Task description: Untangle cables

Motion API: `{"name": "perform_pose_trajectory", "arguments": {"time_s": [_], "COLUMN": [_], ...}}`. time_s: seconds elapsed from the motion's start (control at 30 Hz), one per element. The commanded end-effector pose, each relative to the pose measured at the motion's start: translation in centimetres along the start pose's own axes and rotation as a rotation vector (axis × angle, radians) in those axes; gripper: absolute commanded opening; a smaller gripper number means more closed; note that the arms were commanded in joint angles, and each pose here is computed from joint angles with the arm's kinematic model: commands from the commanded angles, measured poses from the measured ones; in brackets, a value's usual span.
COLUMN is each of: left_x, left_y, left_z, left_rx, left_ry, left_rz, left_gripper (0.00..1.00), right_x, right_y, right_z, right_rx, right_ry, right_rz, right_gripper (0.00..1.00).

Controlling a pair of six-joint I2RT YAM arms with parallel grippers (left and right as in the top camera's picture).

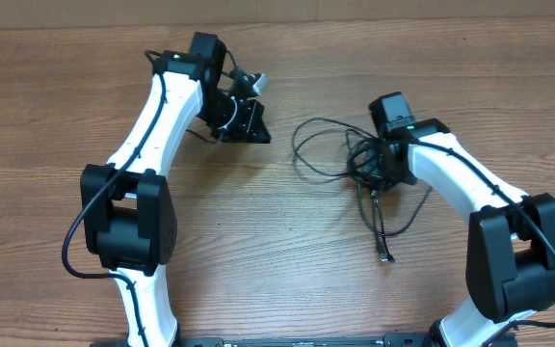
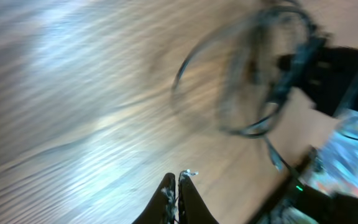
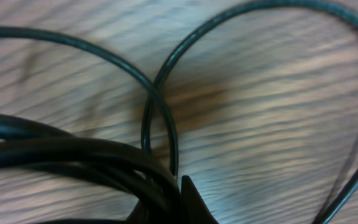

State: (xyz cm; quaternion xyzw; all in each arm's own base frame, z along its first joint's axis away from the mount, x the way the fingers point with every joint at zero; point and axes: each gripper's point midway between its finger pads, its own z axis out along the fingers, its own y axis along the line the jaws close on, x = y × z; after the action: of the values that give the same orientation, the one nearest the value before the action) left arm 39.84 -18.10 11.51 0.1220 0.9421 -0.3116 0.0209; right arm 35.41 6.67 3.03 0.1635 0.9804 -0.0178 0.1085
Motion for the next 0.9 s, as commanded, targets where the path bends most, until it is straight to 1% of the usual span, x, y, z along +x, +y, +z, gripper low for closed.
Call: {"name": "perform_pose_trajectory", "arguments": {"time_s": [0.0, 0.1, 0.13, 0.17, 0.2, 0.23, 0.3, 0.37, 0.4, 0.43, 0.53, 0.7, 0.73, 0.87], "left_x": [-0.3, 0.3, 0.5, 0.5, 0.5, 0.3, 0.0, 0.1, 0.2, 0.4, 1.0, 2.0, 2.1, 2.3], "left_y": [4.5, 8.9, 9.3, 9.1, 8.4, 7.0, 3.3, 0.0, -1.1, -2.0, -3.6, -5.6, -6.1, -7.9], "left_z": [-1.0, -2.8, -3.1, -3.0, -2.5, -1.9, -0.7, 0.0, 0.2, 0.5, 1.5, 3.3, 3.7, 4.9], "left_rx": [-0.254, -0.528, -0.558, -0.537, -0.486, -0.395, -0.181, -0.014, 0.033, 0.061, 0.068, 0.037, 0.036, 0.036], "left_ry": [-0.021, -0.045, -0.046, -0.042, -0.034, -0.023, -0.004, 0.01, 0.017, 0.026, 0.055, 0.1, 0.106, 0.111], "left_rz": [-0.103, -0.244, -0.263, -0.265, -0.247, -0.208, -0.1, -0.005, 0.022, 0.034, 0.066, 0.044, 0.042, 0.067], "left_gripper": [0.04, 0.04, 0.04, 0.06, 0.11, 0.2, 0.41, 0.6, 0.67, 0.7, 0.76, 0.78, 0.8, 0.95], "right_x": [0.4, 0.7, 0.8, 0.9, 1.1, 1.3, 1.7, 2.1, 2.2, 2.2, 2.2, 2.4, 2.3, 2.0], "right_y": [-0.4, -0.8, -0.9, -0.9, -1.0, -0.8, 0.0, 0.9, 1.3, 1.8, 3.7, 6.3, 6.5, 7.1], "right_z": [0.5, 0.7, 0.8, 0.9, 1.0, 1.1, 1.2, 1.2, 1.1, 1.1, 0.7, -0.1, -0.2, -0.4], "right_rx": [0.014, 0.03, 0.03, 0.031, 0.031, 0.018, -0.026, -0.077, -0.1, -0.126, -0.227, -0.368, -0.374, -0.405], "right_ry": [0.011, 0.013, 0.015, 0.018, 0.022, 0.03, 0.052, 0.076, 0.086, 0.095, 0.119, 0.165, 0.167, 0.165], "right_rz": [0.019, 0.018, 0.018, 0.017, 0.017, 0.017, 0.018, 0.037, 0.055, 0.074, 0.118, 0.155, 0.169, 0.206], "right_gripper": [0.04, 0.04, 0.04, 0.04, 0.04, 0.04, 0.04, 0.04, 0.04, 0.04, 0.04, 0.04, 0.04, 0.04]}}
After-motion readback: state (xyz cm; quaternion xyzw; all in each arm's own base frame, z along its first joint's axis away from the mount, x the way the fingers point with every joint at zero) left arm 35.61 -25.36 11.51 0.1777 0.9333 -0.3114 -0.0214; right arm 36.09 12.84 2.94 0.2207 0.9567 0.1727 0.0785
